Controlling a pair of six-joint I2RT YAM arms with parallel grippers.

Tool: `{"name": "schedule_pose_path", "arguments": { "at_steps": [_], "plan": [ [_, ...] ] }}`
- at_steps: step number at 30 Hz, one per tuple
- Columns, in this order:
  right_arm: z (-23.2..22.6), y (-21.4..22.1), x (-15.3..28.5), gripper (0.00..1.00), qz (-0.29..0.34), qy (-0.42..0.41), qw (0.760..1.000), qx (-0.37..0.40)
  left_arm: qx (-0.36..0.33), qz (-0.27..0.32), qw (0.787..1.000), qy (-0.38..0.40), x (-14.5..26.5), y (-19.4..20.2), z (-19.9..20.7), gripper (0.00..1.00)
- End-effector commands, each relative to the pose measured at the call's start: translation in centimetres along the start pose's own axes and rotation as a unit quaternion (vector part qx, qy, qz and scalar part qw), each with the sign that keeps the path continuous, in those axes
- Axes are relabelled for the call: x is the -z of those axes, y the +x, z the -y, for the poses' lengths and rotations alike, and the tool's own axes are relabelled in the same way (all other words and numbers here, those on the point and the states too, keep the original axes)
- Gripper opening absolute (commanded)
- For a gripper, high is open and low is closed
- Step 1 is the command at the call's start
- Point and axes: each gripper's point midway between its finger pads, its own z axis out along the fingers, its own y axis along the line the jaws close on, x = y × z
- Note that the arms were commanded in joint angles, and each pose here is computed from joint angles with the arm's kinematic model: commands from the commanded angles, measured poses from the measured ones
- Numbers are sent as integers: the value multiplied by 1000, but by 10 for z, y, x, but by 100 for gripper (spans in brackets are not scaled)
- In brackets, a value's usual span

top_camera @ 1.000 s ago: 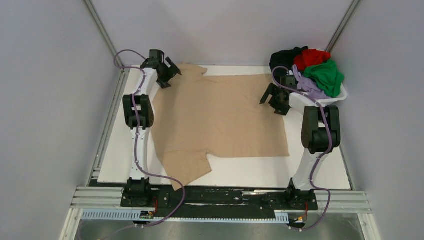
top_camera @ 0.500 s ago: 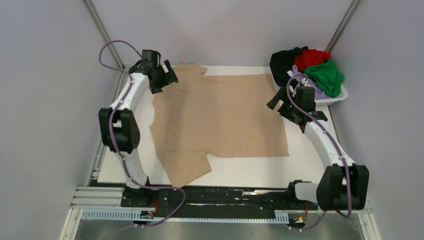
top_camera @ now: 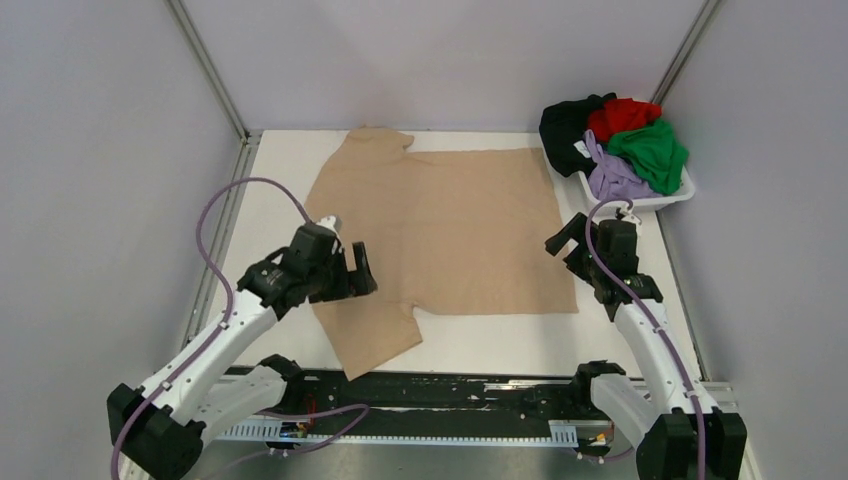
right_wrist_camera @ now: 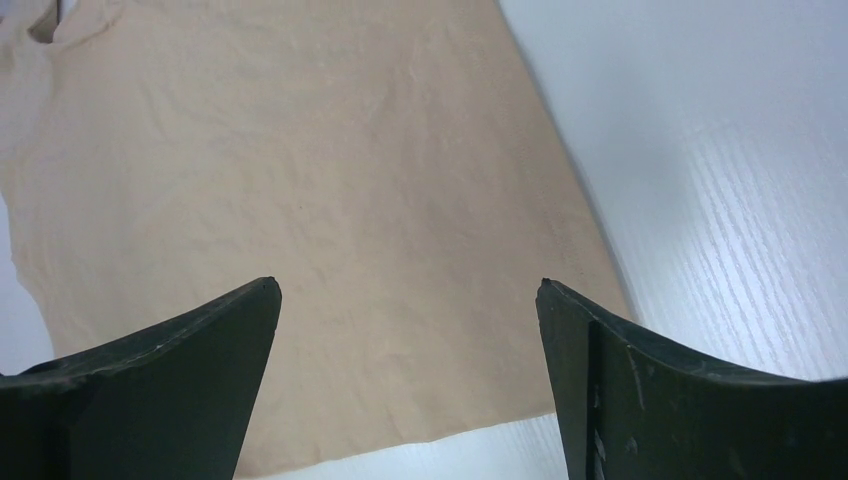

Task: Fold and stack the t-shirts
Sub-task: Grab the side of the flattened tshirt closest away from the robot with both arms

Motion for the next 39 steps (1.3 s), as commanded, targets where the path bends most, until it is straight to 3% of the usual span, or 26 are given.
{"name": "schedule_pose_path", "arguments": {
  "at_steps": [1,5,11,16,21,32,39],
  "plan": [
    [8,-8,5,100,32,14,999,-9,2,-98,995,23,10,79,-3,100],
    [12,-7,7,100,32,21,999,-6,-14,-153,988,24,20,127,-3,100],
    [17,-6,5,100,32,34,999,-5,-47,-211,975,-43,19,165,-20,99],
    [21,-3,3,100,28,39,999,-3,-56,-251,962,-92,3,185,-32,85],
    [23,-1,0,100,24,46,999,-2,-50,-261,958,-111,1,195,-39,74],
    [30,1,-4,100,22,63,998,-3,-38,-230,960,-157,-18,195,-55,65],
    [32,-2,-3,100,29,68,997,0,-40,-237,955,-176,-31,200,-57,53]
  ]
}}
